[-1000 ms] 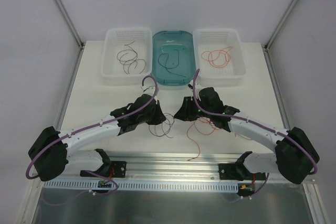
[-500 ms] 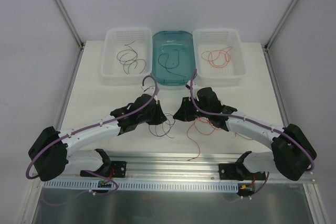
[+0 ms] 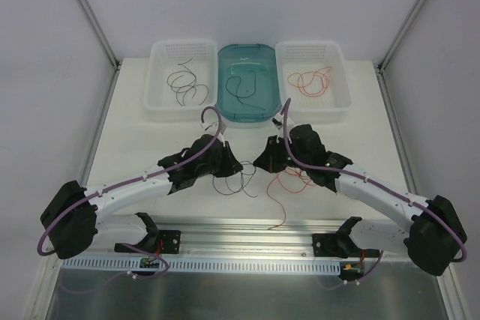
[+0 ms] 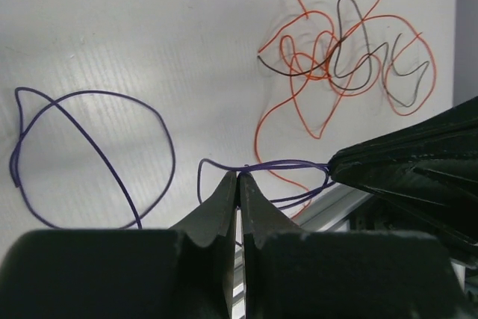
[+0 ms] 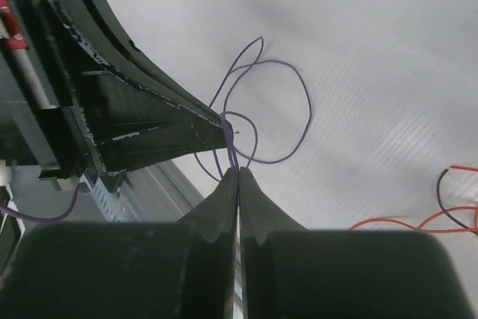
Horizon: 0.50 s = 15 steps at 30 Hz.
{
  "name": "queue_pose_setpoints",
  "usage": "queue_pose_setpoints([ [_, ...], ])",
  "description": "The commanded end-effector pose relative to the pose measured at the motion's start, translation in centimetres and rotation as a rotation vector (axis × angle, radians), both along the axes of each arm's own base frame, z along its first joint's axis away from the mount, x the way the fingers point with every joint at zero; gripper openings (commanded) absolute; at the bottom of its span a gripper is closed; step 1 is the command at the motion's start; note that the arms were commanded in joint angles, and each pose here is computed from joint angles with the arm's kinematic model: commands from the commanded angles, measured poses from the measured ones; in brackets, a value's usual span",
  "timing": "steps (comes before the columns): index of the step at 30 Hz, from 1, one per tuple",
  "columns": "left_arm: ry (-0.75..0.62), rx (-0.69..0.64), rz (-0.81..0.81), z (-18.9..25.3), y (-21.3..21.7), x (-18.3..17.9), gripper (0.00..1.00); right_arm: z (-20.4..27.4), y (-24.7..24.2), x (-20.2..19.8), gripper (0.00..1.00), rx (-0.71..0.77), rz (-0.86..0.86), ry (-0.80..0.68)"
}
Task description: Untangle the cables
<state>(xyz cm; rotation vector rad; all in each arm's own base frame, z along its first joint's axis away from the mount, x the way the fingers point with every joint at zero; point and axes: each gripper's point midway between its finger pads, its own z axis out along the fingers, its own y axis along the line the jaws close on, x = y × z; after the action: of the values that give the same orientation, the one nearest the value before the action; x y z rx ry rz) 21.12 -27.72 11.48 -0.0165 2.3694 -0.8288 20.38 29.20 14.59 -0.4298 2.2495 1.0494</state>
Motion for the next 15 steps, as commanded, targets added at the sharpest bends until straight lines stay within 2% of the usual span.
queue_pose_setpoints([
  [1,0.077,0.054,0.135,-3.1,2.8,0.7,0.0,3.8,-2.0,1.4,0.01,-0.02,-0.089,-0.137],
  [6,0.111,0.047,0.193,-4.0,3.9,0.9,0.0,5.4,-4.8,1.7,0.01,-0.07,-0.17,-0.214],
  [10,0.106,0.042,0.209,-3.9,4.3,1.0,0.0,5.0,-6.2,1.7,0.01,-0.11,-0.208,-0.219],
  [13,0.092,0.036,0.181,-3.3,4.0,1.1,0.0,5.2,-5.6,1.4,0.01,-0.086,-0.172,-0.217],
  [15,0.08,0.036,0.152,-2.9,3.6,1.1,0.0,4.2,-4.0,0.7,0.11,-0.075,-0.088,-0.155],
])
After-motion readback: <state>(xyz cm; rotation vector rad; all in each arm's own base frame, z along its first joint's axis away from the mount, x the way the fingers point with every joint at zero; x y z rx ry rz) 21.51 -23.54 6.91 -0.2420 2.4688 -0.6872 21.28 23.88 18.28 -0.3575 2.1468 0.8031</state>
